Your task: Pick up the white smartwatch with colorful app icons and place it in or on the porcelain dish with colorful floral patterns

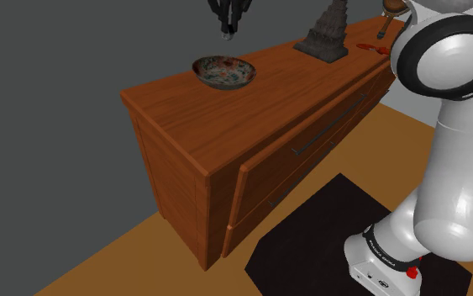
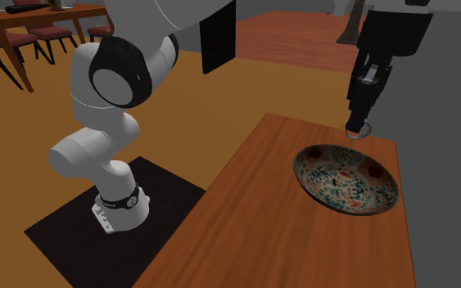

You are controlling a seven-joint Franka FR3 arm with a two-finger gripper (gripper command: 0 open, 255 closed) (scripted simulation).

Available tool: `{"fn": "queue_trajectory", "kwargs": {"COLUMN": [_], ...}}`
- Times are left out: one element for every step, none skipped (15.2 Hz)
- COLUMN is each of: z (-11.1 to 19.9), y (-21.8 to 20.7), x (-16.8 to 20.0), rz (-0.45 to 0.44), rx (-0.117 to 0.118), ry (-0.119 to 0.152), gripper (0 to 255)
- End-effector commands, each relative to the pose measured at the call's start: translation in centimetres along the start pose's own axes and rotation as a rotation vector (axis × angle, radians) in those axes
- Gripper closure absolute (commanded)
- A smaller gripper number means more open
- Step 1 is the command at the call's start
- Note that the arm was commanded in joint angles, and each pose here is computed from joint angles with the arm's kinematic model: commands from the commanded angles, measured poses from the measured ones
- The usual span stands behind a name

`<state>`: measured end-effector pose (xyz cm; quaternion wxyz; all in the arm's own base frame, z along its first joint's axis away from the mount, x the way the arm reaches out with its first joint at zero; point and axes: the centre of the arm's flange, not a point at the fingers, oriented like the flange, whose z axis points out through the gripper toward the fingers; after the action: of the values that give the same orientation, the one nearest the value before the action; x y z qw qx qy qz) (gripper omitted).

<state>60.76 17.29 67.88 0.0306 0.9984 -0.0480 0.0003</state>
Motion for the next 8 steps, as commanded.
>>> {"fn": "queue_trajectory", "kwargs": {"z": [1.0, 1.5, 2.0, 2.5, 3.1, 3.6, 4.1, 4.6], "y": [0.3, 0.2, 0.2, 0.2, 0.1, 0.1, 0.1, 0.0], "x": [0.2, 0.2, 0.2, 0.2, 0.2, 0.2, 0.2, 0.2], "rz": [0.0, 0.0, 0.0, 0.0, 0.0, 0.0, 0.0, 0.0], "rx": [0.0, 0.0, 0.0, 0.0, 0.0, 0.0, 0.0, 0.0], "ry": [0.001, 0.001, 0.001, 0.001, 0.001, 0.001, 0.001, 0.001], "gripper": [255, 255, 255, 255, 255, 255, 255, 255]}}
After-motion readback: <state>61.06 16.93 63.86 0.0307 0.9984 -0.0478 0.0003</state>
